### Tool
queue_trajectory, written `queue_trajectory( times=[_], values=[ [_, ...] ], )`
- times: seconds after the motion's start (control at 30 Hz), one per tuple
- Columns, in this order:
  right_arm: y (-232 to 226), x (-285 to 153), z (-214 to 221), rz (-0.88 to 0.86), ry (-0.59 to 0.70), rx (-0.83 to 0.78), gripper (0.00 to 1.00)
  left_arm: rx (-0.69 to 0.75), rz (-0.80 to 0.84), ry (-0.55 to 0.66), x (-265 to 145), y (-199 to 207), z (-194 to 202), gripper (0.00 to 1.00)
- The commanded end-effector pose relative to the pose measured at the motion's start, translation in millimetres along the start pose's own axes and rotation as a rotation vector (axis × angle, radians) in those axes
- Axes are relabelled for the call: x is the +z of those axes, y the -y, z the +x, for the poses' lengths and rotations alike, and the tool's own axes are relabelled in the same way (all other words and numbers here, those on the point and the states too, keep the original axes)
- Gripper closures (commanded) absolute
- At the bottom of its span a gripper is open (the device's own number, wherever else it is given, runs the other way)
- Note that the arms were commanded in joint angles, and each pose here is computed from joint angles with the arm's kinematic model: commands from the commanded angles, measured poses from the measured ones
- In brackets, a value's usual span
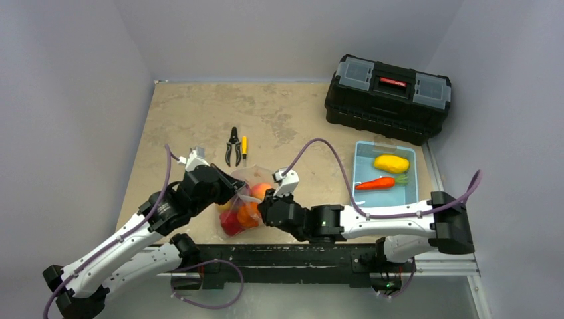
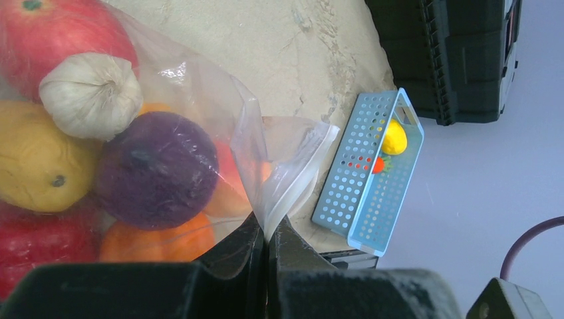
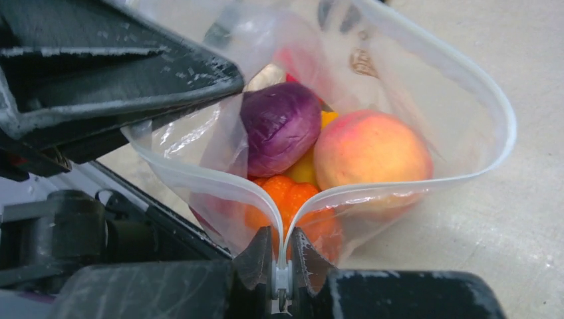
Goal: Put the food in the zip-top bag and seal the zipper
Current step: Adjust the zipper food storage bag at the center of the board.
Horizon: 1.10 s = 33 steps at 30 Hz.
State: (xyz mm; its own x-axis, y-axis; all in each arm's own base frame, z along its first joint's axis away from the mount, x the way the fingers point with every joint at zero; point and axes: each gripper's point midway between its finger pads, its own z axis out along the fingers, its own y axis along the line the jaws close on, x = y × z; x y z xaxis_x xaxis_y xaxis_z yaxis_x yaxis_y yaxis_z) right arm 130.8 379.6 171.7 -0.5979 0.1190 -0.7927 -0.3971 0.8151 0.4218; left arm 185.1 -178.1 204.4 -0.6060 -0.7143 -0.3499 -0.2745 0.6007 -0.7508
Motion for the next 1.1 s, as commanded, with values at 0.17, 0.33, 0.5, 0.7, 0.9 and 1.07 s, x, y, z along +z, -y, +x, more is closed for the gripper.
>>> queue_trajectory(
  times=[0.17,0.33,0.5,0.7,0.9,1.07],
  values=[
    [-28,4,-23,-0.079,0.060,-0.271,1.00,0.040,0.099,0.031,-16,20,-11,0.88],
    [-40,-15,-58,-0.248,0.186,-0.402,1.00,0.229,0.072,0.089,-45,3,-30,0.45],
    [-42,-17,-77,-0.382,0.204,-0.475,1.00,0.412,0.136,0.162,-79,-5,-49,0.15],
    [-50,-18,-96,-0.426,0.208,-0.609,1.00,0.814,0.309,0.199,-104,42,-60,0.14],
    [-45,-11,-104,-0.462,0.186,-0.705,1.00,1.384,0.660,-0.005,-88,71,3,0.20],
    [-48,-20,-112,-0.518,0.189,-0.710,1.00,1.612,0.705,-0.074,-61,64,20,0.21]
  ],
)
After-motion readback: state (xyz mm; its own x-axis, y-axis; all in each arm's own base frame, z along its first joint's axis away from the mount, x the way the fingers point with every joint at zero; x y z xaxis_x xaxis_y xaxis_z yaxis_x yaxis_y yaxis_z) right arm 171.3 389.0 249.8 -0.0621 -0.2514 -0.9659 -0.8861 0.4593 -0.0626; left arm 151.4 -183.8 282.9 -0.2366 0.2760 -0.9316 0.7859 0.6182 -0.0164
